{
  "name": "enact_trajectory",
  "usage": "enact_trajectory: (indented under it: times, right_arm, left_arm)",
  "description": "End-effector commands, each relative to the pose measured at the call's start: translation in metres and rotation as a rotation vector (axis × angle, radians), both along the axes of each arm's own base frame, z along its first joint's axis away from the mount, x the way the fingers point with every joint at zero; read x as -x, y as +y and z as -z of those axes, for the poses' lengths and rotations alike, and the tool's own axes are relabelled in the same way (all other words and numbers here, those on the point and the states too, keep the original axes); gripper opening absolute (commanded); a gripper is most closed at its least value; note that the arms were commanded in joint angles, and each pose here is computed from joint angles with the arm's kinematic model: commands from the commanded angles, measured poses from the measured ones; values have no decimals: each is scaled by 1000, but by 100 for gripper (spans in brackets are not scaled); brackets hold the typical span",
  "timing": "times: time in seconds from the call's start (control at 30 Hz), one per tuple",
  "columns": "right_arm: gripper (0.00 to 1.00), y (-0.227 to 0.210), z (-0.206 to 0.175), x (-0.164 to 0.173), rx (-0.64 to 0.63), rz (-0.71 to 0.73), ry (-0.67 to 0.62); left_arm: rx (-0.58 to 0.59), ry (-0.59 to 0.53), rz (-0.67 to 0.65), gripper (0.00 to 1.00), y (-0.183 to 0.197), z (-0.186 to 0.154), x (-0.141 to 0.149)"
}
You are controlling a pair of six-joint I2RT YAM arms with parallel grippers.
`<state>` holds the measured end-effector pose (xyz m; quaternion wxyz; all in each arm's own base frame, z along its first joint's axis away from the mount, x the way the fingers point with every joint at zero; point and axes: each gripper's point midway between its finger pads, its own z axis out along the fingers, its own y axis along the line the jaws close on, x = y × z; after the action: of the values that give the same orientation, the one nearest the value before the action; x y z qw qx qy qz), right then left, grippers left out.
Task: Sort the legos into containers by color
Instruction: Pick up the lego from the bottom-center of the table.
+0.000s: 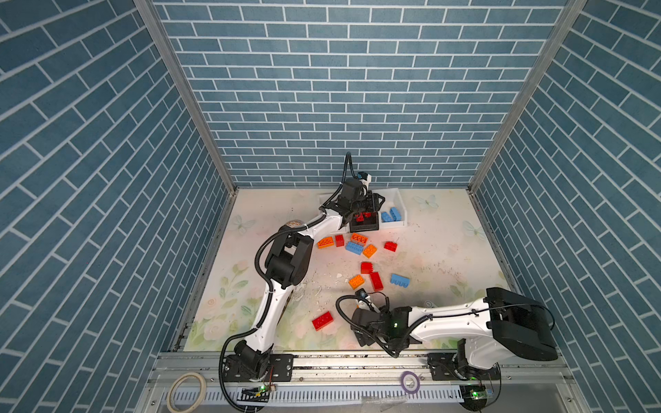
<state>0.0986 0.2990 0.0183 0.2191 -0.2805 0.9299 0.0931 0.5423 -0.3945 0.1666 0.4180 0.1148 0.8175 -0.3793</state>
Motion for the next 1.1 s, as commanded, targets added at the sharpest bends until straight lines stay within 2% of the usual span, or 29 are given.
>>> enact_trajectory:
  times: [0.0, 0.3, 0.43, 0.57, 0.83, 1.07]
  right_arm:
    - [85, -7, 7, -1, 49, 34, 4]
    - [59, -17, 5, -7, 57, 78, 4]
    - [52, -26, -8, -16, 13, 112, 0]
    - [51, -37, -24, -30, -64, 148, 10]
    - [49, -60, -62, -71, -230, 212, -5]
    - [49, -74, -100, -122, -395, 256, -61]
  left_arm:
    - [-39, -54, -22, 57, 12, -14, 5]
    - [-106, -63, -51, 56, 37, -9, 26]
    - [-118, -59, -57, 56, 52, -5, 35]
    - [-108, -44, -39, 56, 64, -5, 46]
    - [-218, -36, -59, 56, 94, 3, 71]
    - [-287, -2, -91, 56, 123, 15, 105]
